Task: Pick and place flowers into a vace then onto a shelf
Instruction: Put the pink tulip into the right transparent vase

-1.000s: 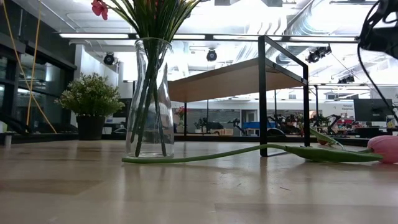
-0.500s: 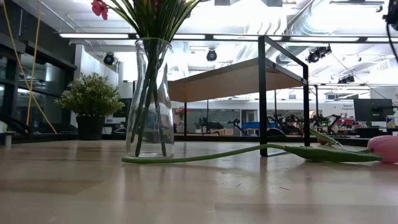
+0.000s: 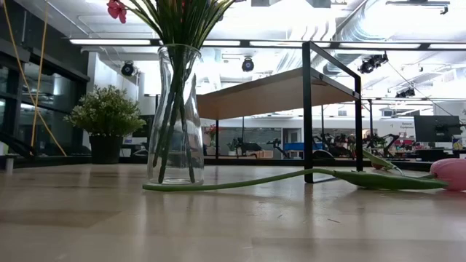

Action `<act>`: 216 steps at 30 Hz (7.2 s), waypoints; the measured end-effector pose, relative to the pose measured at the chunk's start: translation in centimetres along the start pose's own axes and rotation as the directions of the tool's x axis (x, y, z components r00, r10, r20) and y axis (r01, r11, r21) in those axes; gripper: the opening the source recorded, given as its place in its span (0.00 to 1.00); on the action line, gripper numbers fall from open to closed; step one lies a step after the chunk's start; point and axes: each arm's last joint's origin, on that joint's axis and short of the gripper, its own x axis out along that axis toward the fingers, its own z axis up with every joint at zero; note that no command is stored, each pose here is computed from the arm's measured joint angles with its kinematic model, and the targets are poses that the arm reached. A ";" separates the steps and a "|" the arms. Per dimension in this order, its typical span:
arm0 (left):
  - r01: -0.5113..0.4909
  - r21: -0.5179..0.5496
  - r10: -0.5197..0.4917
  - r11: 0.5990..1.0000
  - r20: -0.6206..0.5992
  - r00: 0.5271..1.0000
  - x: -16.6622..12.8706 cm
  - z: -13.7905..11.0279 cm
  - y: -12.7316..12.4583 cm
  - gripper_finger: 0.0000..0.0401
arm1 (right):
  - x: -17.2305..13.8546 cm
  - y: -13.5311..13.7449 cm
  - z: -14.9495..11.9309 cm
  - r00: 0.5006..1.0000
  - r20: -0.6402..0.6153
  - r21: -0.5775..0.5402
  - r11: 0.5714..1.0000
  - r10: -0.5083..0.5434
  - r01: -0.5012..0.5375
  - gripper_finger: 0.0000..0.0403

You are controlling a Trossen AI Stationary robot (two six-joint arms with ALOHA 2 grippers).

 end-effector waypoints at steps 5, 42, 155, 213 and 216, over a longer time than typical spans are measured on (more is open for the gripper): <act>0.000 -0.001 0.000 1.000 -0.003 1.000 0.0 0.0 0.0 0.53 | 0.9 -2.3 -1.5 0.996 -0.051 -0.015 0.997 -0.070 0.069 0.34; 0.051 -0.108 -0.052 0.993 -0.009 0.999 0.4 0.8 -0.8 0.53 | -0.1 0.4 -8.6 0.546 -0.017 0.188 0.539 0.838 -0.821 0.18; 0.077 -0.070 -0.080 0.995 -0.042 0.996 0.4 0.6 -1.1 0.53 | 3.7 20.8 -17.3 0.131 -0.121 0.711 0.178 0.984 -0.680 0.52; 0.077 -0.070 -0.080 0.995 -0.042 0.996 0.4 0.6 -1.1 0.53 | 3.3 22.6 -21.3 0.021 -0.460 0.677 0.366 0.888 -0.638 0.36; 0.078 -0.070 -0.081 0.995 -0.042 0.996 0.4 0.6 -1.1 0.53 | 3.2 22.4 -21.4 0.012 -0.474 0.676 0.372 0.880 -0.636 0.38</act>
